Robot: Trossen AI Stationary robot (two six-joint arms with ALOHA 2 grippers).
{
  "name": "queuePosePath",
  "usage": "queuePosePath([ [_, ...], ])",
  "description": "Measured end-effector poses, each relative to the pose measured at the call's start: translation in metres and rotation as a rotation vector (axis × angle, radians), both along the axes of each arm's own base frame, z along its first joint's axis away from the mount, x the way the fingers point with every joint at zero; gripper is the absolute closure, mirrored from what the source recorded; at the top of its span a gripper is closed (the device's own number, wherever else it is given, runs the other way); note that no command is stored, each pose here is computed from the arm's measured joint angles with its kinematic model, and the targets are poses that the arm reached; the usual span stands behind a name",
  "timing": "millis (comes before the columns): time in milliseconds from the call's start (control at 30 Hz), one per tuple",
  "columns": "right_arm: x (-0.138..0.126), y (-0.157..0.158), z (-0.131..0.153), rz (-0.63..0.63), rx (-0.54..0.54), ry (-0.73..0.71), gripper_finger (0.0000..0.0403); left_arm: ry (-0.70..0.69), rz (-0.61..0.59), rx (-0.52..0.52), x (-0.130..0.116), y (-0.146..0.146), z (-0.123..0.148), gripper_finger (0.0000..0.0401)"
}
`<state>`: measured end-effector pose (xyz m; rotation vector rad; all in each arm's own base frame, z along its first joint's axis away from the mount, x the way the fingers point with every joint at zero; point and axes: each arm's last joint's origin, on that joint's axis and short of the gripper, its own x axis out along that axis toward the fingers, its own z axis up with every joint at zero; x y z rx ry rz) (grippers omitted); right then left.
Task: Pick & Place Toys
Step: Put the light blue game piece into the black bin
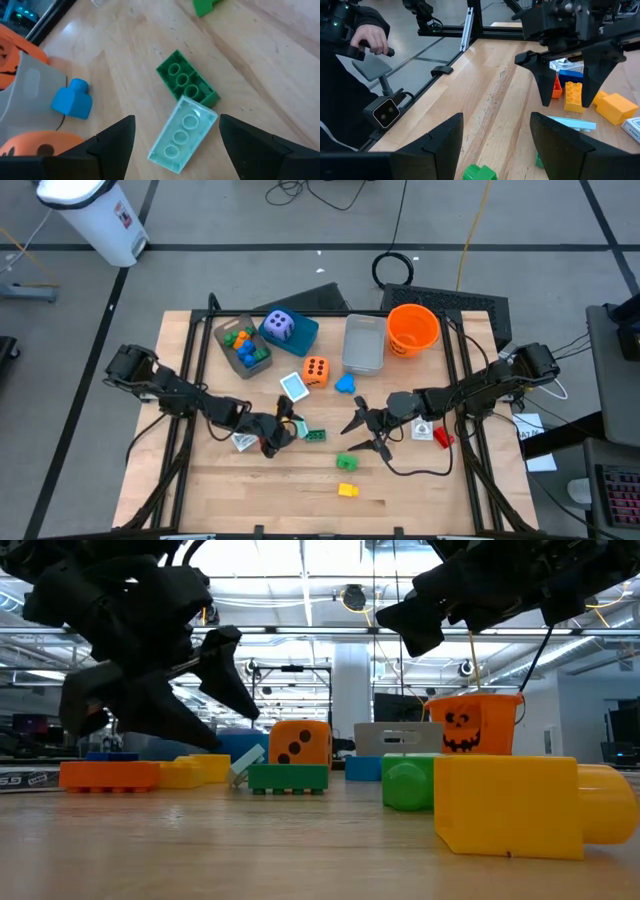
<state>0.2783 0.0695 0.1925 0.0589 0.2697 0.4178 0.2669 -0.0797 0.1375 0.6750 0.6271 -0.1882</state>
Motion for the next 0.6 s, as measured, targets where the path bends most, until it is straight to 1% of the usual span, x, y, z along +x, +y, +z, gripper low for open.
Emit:
queuePosePath([
  [200,0.000,0.000,0.000,-0.003,-0.001,0.000,0.0179,0.038,-0.022,0.037,0.011,-0.001,-0.011,0.0111],
  [367,0.000,0.000,0.000,-0.003,-0.001,0.001,0.0179,0.048,-0.025,0.063,0.024,-0.001,-0.013,0.0115],
  [467,0.000,0.000,-0.001,-0.003,-0.002,0.006,0.0179,0.092,-0.023,0.087,0.028,0.002,-0.016,0.0119],
  [600,0.000,0.000,-0.001,-0.003,-0.003,0.010,0.0179,0.134,-0.005,0.093,0.029,0.008,-0.018,0.0126],
])
